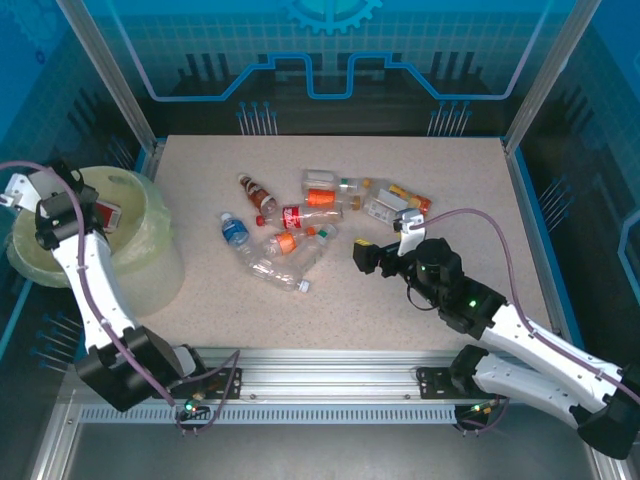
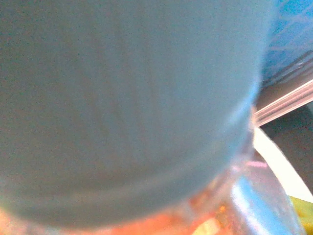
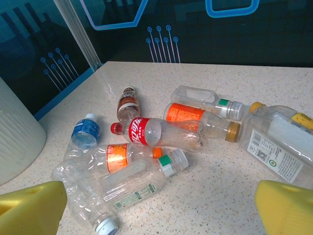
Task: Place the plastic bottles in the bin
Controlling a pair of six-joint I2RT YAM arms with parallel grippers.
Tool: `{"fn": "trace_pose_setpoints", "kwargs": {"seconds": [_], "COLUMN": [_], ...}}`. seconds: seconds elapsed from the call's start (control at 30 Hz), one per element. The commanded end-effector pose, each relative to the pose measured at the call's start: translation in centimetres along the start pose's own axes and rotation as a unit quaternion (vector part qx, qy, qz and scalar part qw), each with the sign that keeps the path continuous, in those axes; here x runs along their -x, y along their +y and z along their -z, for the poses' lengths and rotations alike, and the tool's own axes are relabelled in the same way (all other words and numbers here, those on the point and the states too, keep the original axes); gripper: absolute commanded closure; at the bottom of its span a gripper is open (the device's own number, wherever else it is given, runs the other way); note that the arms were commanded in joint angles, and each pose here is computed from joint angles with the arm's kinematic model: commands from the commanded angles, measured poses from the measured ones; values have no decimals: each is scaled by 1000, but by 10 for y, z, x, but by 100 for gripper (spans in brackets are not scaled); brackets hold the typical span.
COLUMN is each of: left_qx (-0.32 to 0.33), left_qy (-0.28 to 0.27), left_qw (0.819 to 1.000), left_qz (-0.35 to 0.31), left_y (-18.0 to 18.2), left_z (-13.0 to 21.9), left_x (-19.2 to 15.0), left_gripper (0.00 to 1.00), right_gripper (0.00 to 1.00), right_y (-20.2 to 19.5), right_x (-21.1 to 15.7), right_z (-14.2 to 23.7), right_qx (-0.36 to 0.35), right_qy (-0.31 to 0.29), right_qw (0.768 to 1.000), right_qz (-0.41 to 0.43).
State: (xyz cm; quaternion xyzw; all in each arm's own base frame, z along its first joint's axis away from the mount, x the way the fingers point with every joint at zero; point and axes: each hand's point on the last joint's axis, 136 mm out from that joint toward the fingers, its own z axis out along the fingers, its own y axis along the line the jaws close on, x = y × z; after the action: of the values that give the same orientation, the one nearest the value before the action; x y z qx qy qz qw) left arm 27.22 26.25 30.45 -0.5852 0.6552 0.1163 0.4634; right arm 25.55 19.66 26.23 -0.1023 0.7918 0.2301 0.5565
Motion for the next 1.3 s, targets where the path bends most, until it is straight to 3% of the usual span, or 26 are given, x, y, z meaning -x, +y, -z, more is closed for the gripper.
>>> {"fn": "trace_pose_setpoints", "kwargs": {"seconds": [0.0, 0.2, 0.3, 0.63, 0.77, 1.0, 1.27], "left_qx": [8, 29, 29, -28, -62, -163, -335], "left_qy": [18, 54, 73, 89, 95, 99, 142], "left_qw": [999, 997, 996, 995, 992, 981, 930], "left_qz": [36, 45, 48, 48, 47, 39, -45], "left_y": [4, 11, 10, -10, -20, -49, -111], "left_z": [-13, -40, -48, -29, -13, 39, 120], "left_x": [-4, -29, -37, -36, -33, -21, -37], "left_gripper": [41, 36, 26, 7, 1, 1, 1], "right_gripper": [0, 0, 0, 0, 0, 0, 0], "right_y": [-9, -13, -17, -34, -47, -91, -134], "right_x": [-2, -3, -6, -14, -21, -43, -54], "right_z": [4, 9, 11, 10, 5, -15, -44], "right_qx": [-16, -21, -28, -61, -87, -117, -152], "right_qy": [-1, -1, 2, 3, 16, 98, 181], "right_qw": [1000, 1000, 999, 998, 995, 985, 970], "right_qz": [-9, -14, -15, -30, -37, -77, -61]}}
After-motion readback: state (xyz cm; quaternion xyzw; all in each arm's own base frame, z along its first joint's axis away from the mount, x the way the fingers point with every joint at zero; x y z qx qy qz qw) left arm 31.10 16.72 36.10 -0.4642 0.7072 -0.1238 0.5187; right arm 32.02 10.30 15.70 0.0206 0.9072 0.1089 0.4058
